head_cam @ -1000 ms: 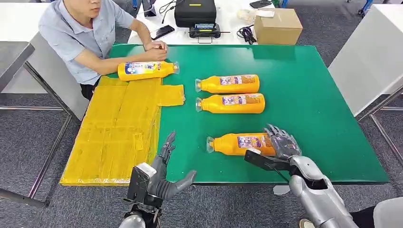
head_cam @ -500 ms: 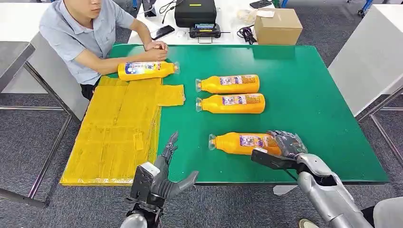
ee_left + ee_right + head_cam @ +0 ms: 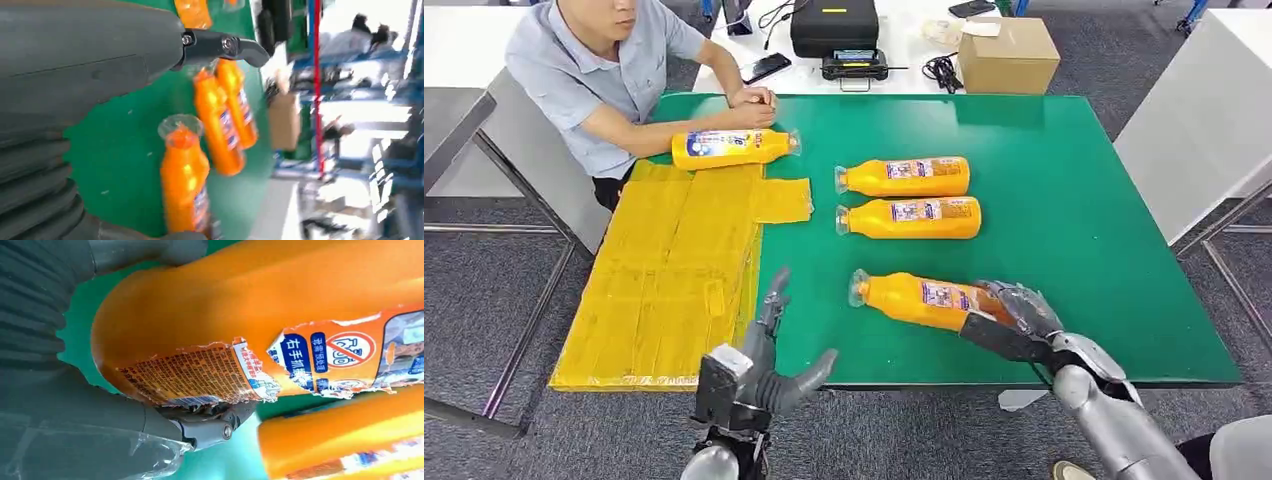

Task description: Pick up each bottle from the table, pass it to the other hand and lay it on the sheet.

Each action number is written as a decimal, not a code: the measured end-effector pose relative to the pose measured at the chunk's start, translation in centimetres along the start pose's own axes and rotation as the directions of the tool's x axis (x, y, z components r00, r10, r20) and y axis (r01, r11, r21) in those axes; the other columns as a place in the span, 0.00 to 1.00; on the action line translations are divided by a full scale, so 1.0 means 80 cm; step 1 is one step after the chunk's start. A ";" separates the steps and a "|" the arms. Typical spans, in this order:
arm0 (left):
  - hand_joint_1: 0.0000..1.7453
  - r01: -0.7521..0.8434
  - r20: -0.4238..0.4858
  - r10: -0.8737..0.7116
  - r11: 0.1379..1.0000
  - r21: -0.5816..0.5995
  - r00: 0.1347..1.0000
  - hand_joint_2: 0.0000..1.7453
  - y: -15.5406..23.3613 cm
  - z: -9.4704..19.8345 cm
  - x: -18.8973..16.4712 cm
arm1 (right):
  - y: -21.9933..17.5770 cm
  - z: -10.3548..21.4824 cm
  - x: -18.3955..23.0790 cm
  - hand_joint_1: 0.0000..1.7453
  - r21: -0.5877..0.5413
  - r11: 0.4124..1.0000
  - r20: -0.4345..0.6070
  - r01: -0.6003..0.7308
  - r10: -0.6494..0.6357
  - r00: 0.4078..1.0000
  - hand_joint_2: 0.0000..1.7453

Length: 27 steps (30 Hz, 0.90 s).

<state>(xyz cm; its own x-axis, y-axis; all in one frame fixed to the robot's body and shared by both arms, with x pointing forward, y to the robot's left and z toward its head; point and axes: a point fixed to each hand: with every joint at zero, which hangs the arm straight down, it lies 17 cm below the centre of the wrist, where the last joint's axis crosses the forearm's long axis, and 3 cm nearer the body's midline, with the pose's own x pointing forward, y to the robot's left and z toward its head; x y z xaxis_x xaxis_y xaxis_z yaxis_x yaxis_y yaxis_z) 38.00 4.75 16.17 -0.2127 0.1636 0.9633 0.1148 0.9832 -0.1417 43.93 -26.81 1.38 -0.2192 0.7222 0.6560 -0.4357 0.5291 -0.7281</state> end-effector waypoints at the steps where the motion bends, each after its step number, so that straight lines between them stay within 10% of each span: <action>1: 0.00 -0.013 -0.003 0.013 1.000 0.017 1.000 1.00 0.003 -0.001 0.000 | 0.000 0.000 0.001 1.00 -0.006 0.999 0.000 0.032 -0.032 0.999 1.00; 17: 0.00 -0.115 -0.081 0.124 0.987 0.108 0.989 1.00 0.025 0.000 -0.025 | -0.010 0.008 -0.011 1.00 -0.015 0.994 -0.031 0.109 -0.109 0.994 1.00; 27: 0.00 -0.355 -0.260 0.339 0.935 -0.018 0.904 1.00 -0.021 0.017 -0.064 | -0.008 0.002 0.093 1.00 0.031 0.940 0.226 0.339 -0.337 0.914 1.00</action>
<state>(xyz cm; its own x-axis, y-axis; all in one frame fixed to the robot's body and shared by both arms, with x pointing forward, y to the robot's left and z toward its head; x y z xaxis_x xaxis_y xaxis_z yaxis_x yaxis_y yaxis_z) 37.56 2.39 11.19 0.0985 0.4600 0.8824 0.1999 0.8595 -0.4704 42.40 -21.85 6.78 -0.2508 0.3810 0.8899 -0.5111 0.7286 -0.4560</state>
